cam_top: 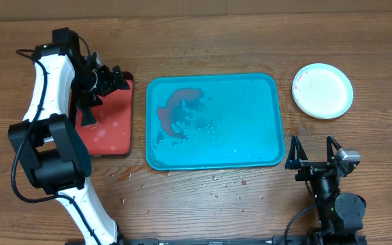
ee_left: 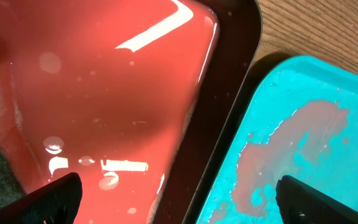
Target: Clean dirty plates on tray and stack at the side
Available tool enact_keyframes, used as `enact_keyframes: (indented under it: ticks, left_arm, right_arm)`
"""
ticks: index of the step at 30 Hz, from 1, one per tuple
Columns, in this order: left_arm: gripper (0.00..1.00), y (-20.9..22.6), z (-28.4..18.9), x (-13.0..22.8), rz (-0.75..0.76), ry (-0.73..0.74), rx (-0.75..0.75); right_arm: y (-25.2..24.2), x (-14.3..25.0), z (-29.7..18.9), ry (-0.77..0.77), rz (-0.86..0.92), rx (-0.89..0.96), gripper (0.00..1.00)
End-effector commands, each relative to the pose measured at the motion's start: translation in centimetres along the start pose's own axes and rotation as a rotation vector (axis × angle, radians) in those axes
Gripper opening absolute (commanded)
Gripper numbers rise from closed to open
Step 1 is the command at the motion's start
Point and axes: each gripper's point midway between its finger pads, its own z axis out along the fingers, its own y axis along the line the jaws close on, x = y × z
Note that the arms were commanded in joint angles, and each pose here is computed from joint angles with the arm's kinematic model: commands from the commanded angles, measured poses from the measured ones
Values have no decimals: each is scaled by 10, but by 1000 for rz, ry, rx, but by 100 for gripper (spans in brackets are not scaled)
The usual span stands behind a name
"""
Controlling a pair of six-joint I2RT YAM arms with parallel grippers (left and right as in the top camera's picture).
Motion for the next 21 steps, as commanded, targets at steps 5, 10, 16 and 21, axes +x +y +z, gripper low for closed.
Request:
enact_keyframes:
  ticks: [5, 10, 16, 21]
  left_arm:
    - [100, -5, -15, 6, 12, 5, 6]
    - [100, -39, -58, -2, 108, -146, 58]
    - [100, -108, -123, 7, 578, -476, 91]
    - [100, -117, -136, 55, 835, -608, 71]
  right_arm:
    - [-3, 1, 0, -8, -5, 13, 100]
    - [-3, 1, 0, -8, -5, 13, 100]
    - [-3, 1, 0, -8, -5, 13, 100]
    - [-3, 1, 0, -8, -5, 13, 100]
